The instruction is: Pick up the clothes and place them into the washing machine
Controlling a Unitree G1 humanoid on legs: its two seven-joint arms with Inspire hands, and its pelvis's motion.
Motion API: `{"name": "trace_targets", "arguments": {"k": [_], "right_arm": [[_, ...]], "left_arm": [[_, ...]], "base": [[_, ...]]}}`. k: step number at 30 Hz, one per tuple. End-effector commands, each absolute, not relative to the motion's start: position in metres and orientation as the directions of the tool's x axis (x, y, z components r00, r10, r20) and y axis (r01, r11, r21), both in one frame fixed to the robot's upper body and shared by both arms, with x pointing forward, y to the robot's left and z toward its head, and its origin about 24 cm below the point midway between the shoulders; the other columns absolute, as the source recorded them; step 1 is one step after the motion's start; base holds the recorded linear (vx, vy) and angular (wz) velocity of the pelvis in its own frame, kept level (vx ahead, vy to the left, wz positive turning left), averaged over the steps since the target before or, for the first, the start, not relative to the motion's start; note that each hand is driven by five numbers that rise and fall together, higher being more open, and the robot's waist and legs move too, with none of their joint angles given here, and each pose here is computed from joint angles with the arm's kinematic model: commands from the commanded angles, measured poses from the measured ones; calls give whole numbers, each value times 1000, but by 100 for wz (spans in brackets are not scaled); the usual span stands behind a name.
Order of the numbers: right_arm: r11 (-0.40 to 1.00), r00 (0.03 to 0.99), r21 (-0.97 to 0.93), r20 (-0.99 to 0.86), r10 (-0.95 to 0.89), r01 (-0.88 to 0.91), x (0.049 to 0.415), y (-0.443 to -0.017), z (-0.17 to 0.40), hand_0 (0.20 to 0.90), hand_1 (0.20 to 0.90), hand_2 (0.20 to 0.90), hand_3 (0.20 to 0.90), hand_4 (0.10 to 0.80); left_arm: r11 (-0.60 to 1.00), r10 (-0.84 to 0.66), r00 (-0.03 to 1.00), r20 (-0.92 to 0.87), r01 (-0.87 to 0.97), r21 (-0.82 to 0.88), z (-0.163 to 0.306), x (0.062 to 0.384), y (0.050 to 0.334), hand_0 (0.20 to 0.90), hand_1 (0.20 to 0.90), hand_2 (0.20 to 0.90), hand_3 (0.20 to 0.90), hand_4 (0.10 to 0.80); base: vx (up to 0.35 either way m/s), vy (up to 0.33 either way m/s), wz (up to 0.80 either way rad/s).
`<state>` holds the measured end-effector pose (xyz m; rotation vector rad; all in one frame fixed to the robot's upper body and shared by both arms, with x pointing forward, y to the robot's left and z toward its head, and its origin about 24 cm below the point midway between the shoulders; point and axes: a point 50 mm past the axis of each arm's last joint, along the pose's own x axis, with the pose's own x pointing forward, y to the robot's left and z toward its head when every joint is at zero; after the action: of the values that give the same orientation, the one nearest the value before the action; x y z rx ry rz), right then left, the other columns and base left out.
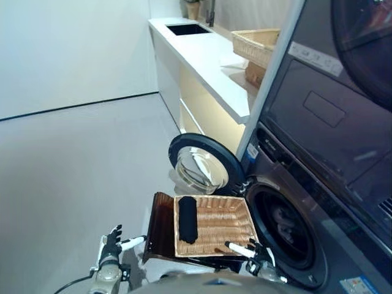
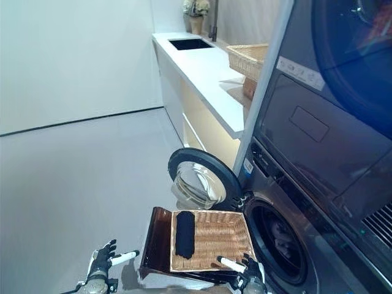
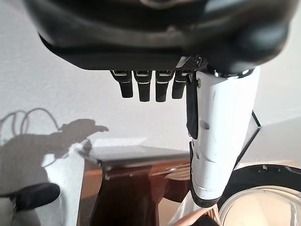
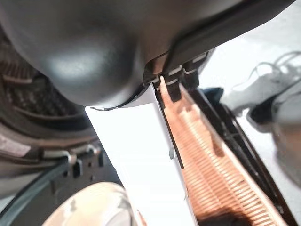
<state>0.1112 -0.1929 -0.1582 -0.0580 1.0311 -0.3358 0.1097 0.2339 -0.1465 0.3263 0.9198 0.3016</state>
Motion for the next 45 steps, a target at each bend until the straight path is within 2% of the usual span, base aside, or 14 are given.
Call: {"name": "trace_targets", "arguments": {"k": [1,5,11,17,23,26,30,34,36,38,42,45], "right_arm": [[956,637,-175,-716,-287,234,156,-192,-138,900,900,900,900,800],[955,644,-222,-705,-297,196,161,-199,-136,900,900,900,900,800],[949,655,-276,-691,-306,152,174,-200,-133,900,900,900,900,800],[933,669,-325,-660,-341,154,190,-209,-125,900,900,900,900,800],[933,709,-343,-630,-317,113,214,-199,-114,900,900,900,900,800],[935,787,-349,-557,-264,67,250,-178,-94,900,900,900,900,800],[927,812,-372,-527,-252,47,262,-171,-85,900,900,900,900,800],[920,872,-385,-424,-246,73,293,-161,-58,900,900,900,900,800],[919,880,-386,-402,-252,86,300,-159,-52,900,900,900,900,800],[910,907,-395,-326,-268,127,317,-160,-32,900,900,900,900,800],[902,926,-385,-230,-299,195,341,-163,-3,900,900,900,900,800],[901,933,-370,-180,-310,228,354,-159,15,900,900,900,900,800]], "left_arm": [[910,335,726,-600,-85,406,-126,157,230,900,900,900,900,800],[923,281,755,-593,-43,383,-125,161,219,900,900,900,900,800],[924,316,703,-637,-75,375,-134,146,220,900,900,900,900,800],[919,241,749,-617,28,392,-129,162,209,900,900,900,900,800],[906,250,770,-587,27,422,-122,170,219,900,900,900,900,800],[899,291,807,-513,-48,434,-108,188,230,900,900,900,900,800],[910,304,839,-452,-114,399,-97,201,226,900,900,900,900,800],[932,243,929,-280,-144,331,-64,233,212,900,900,900,900,800],[935,241,936,-256,-153,321,-58,239,211,900,900,900,900,800],[946,213,968,-131,-171,275,-33,253,204,900,900,900,900,800],[953,192,981,14,-190,235,-2,263,201,900,900,900,900,800],[950,191,980,58,-200,242,7,269,199,900,900,900,900,800]], "base": [[-76,-85,-1],[-84,-66,6],[68,71,-25],[110,161,19],[89,152,-4],[-194,50,-65],[82,38,-37],[-184,-7,16],[-136,-13,20],[-52,-10,20],[-38,12,11],[0,15,11]]}}
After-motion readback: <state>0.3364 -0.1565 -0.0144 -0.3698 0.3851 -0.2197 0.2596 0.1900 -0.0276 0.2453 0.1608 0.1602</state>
